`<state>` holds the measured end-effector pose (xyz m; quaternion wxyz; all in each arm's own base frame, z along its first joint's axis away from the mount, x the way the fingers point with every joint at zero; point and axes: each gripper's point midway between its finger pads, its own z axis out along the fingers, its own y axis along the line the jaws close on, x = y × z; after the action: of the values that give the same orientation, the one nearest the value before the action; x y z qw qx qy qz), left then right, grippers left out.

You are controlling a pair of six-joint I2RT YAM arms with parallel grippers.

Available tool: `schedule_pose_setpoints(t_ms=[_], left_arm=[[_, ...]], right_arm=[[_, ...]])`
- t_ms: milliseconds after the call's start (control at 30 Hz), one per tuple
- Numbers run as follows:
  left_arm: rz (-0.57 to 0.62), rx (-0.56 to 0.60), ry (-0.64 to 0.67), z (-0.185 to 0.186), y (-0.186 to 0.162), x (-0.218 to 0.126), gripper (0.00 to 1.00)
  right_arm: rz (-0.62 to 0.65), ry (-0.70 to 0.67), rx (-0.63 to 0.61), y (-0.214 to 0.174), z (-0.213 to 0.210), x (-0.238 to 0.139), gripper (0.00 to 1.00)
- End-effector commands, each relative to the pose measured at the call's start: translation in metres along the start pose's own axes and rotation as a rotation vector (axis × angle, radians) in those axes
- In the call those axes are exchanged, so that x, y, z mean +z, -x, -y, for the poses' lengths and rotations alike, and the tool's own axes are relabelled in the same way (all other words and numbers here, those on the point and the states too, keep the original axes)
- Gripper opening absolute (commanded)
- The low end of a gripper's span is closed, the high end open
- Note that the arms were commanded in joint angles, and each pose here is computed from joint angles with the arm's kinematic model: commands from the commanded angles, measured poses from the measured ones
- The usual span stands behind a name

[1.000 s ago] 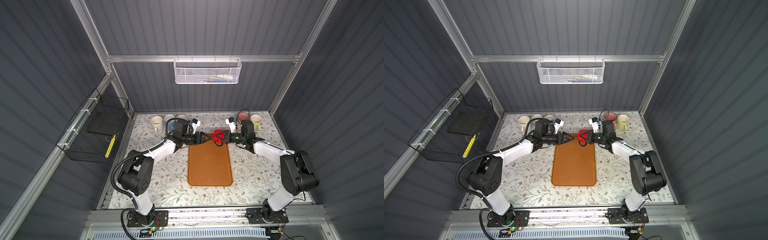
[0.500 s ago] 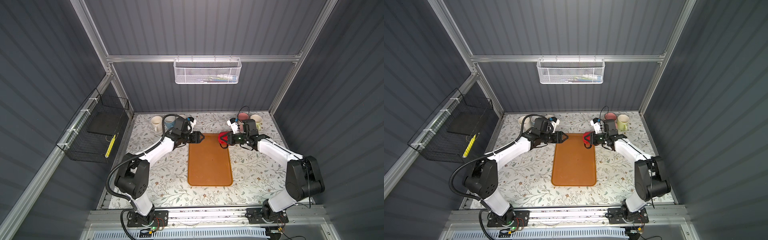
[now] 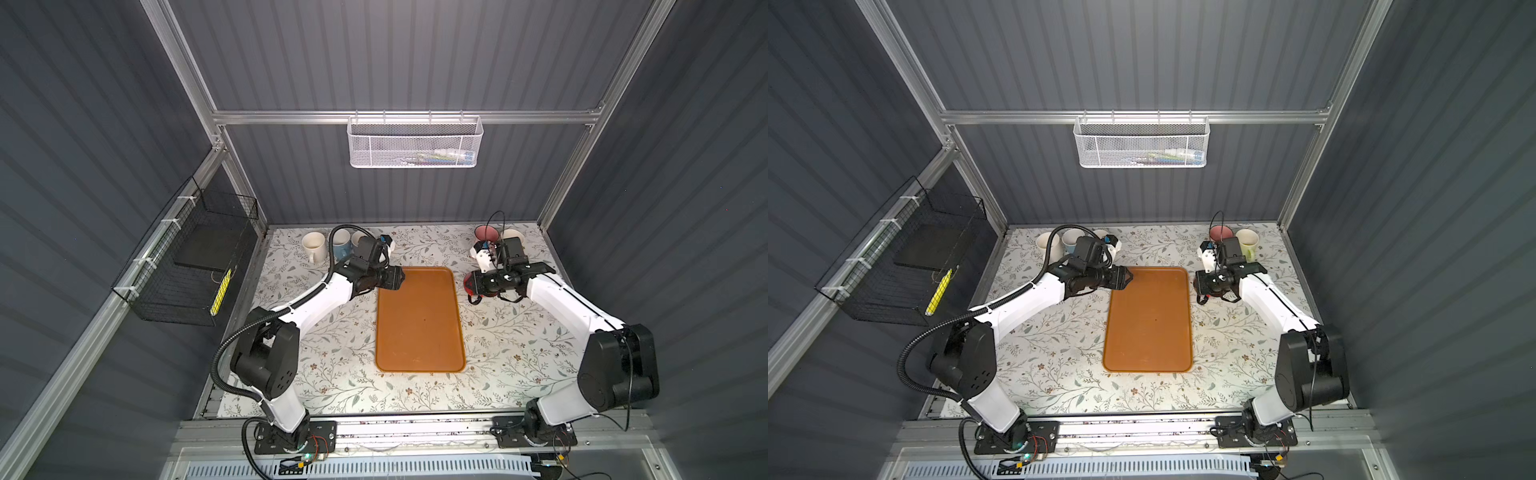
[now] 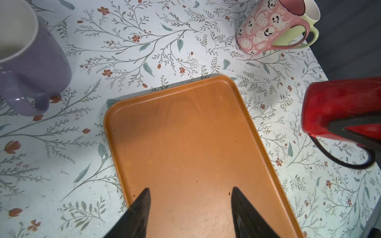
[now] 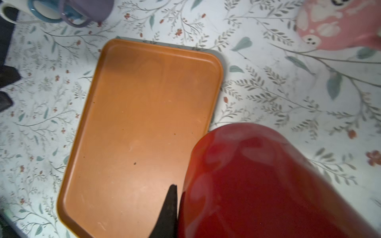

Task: Turn the mug right side up
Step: 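Carry the red mug with the right gripper toward the green mug while the left withdraws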

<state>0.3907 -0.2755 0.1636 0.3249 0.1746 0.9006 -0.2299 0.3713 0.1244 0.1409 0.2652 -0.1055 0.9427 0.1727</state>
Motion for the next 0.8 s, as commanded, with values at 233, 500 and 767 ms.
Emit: schedule_pose_setpoints(t_ms=[233, 500, 767], left_arm=[[0.082, 0.08, 0.144, -0.018, 0.015, -0.031, 0.62], [0.101, 0.102, 0.195, -0.027, 0.014, -0.037, 0.62], [0.106, 0.117, 0.227, -0.032, 0.013, -0.04, 0.62]], right_arm=[[-0.014, -0.348, -0.042, 0.002, 0.072, -0.045, 0.0], [-0.03, -0.507, 0.018, -0.001, 0.131, -0.06, 0.0], [-0.061, -0.537, -0.052, 0.02, 0.181, -0.052, 0.0]])
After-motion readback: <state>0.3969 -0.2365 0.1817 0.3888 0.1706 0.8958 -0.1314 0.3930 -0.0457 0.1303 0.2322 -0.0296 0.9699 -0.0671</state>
